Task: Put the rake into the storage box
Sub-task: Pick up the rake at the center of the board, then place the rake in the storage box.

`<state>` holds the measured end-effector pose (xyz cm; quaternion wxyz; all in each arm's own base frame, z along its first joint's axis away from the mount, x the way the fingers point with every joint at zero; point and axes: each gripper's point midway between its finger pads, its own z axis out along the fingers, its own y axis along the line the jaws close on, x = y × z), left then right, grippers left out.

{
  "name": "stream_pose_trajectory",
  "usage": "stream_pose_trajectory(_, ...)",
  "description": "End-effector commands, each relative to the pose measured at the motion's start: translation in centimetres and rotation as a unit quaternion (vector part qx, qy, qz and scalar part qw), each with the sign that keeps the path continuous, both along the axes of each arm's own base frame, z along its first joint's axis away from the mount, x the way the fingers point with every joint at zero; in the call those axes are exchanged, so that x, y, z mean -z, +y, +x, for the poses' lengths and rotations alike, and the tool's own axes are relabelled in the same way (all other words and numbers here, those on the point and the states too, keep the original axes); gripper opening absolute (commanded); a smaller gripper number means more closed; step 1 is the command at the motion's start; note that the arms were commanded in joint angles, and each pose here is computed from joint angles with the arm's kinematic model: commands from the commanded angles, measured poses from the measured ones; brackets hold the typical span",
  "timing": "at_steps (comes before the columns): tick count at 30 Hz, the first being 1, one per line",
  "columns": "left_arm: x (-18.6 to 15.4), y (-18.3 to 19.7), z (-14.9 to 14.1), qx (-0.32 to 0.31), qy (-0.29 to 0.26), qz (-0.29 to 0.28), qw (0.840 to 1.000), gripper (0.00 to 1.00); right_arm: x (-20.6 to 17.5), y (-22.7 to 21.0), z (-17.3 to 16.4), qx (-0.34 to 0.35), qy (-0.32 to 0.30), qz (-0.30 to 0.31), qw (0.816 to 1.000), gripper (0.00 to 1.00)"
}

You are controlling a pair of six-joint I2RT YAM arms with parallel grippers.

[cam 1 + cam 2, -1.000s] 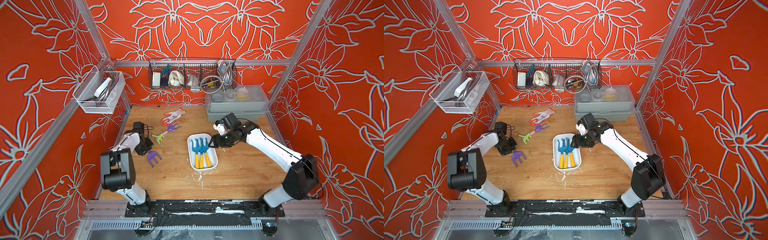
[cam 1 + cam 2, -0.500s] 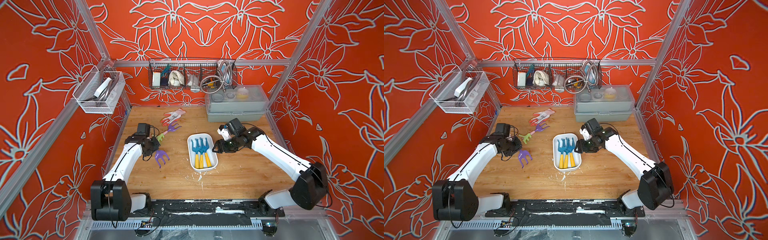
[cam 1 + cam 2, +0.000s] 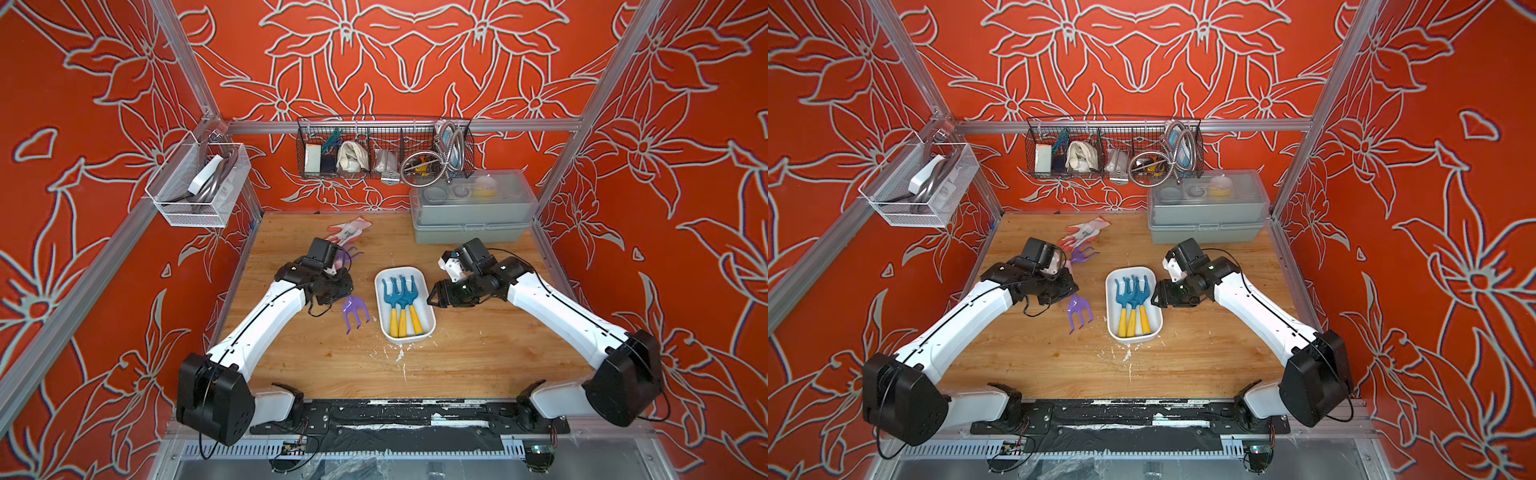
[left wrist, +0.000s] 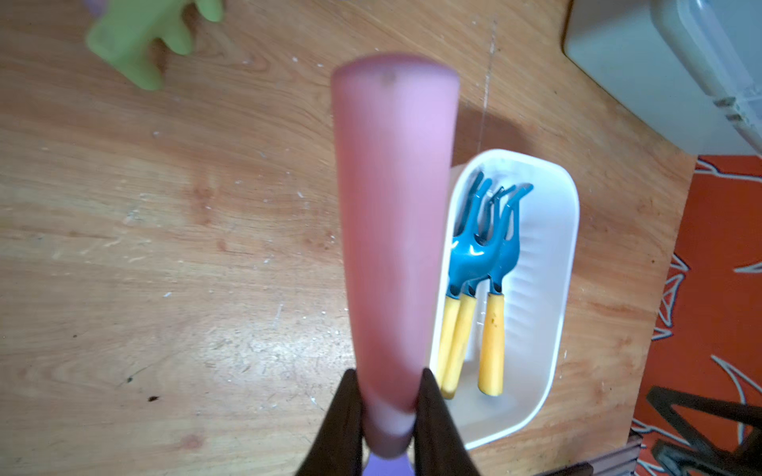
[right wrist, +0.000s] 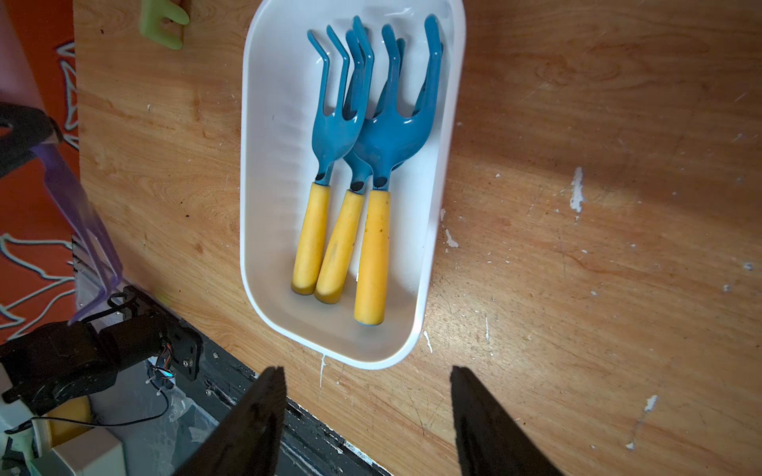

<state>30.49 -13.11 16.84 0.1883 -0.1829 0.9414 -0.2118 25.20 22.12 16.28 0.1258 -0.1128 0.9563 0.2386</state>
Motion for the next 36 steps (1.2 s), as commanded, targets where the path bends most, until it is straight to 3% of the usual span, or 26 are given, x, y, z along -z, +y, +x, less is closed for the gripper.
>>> stream_pose_trajectory(1,-1.1,-2.3,0.6,0.007,-0.007,-0.019,1.0,0.06,-0.2,-0.8,0.2,0.013,-0.007,-0.01,1.0,0.64)
stream_pose_trajectory(19,1.8,-14.4,1.6,0.093,0.03,-0.05,0.994,0.05,-0.7,-3.4,0.2,0.039,-0.012,-0.013,0.999,0.65)
stream_pose_trajectory(30,3.9,-17.6,2.7,0.111,0.047,-0.04,0.992,0.07,-0.9,-4.4,-0.4,0.044,-0.013,-0.018,0.999,0.65)
stream_pose_trajectory(36,4.5,-18.0,2.7,0.123,0.049,-0.026,0.991,0.13,-0.8,-4.8,-0.8,0.047,-0.013,-0.019,0.999,0.66)
